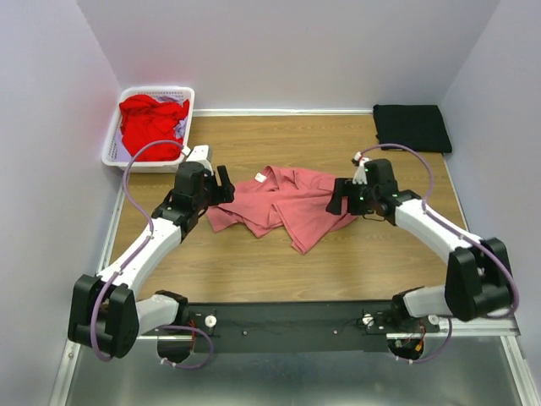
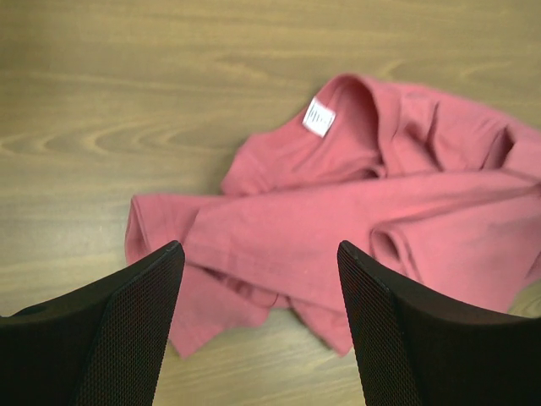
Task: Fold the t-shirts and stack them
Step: Flatten the tshirt out
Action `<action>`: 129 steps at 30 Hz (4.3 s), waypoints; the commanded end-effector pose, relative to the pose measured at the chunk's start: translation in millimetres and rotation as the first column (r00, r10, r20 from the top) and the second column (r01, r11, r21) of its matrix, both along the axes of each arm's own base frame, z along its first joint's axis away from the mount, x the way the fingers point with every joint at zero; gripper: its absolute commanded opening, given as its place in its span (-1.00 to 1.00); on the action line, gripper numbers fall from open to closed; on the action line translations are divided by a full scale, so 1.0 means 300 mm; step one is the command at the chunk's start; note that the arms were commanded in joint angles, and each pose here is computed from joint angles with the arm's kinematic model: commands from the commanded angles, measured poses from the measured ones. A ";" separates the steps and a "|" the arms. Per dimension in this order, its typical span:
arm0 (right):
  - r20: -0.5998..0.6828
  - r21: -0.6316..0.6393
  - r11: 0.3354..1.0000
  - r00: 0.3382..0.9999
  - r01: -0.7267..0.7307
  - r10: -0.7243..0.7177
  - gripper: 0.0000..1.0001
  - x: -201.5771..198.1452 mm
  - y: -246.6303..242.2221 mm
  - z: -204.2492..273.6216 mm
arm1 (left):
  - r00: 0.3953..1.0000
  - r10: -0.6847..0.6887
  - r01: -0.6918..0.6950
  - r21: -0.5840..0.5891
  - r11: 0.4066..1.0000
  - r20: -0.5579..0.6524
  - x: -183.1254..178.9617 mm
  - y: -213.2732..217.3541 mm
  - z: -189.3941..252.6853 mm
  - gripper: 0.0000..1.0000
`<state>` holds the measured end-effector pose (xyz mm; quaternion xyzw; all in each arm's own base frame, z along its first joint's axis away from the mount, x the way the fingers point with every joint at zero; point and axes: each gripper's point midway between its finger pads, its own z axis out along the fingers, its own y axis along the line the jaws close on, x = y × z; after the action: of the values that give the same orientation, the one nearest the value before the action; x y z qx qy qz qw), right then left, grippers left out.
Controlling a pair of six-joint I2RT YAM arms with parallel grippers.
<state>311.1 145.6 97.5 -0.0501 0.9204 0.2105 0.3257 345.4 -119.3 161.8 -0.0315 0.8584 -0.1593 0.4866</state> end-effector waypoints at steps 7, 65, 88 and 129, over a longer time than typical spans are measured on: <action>-0.008 -0.176 0.984 1.000 -0.013 0.011 0.72 0.081 0.132 -0.066 | 0.998 0.040 -0.037 0.067 0.997 -0.045 -0.029 0.050 -0.109 0.62; 0.165 -0.345 0.859 0.876 -0.379 0.453 0.04 0.007 0.672 0.027 | 0.970 0.005 0.002 0.027 1.000 -0.242 -0.134 0.024 -0.298 0.52; 0.152 -0.582 0.707 0.800 -0.402 0.580 -0.04 0.002 0.897 -0.193 | 0.960 0.125 -0.116 0.051 0.992 -0.249 -0.074 0.146 -0.307 0.49; 0.603 -0.151 0.503 0.483 0.851 -0.635 -0.95 -0.120 -0.546 0.489 | 0.962 -0.058 0.046 -0.053 0.998 -0.266 -0.096 0.039 -0.324 0.49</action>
<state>298.5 27.8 226.1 0.1578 0.8072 -0.1208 0.5558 313.4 -100.9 61.5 -0.0580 0.9164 -0.1709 0.3572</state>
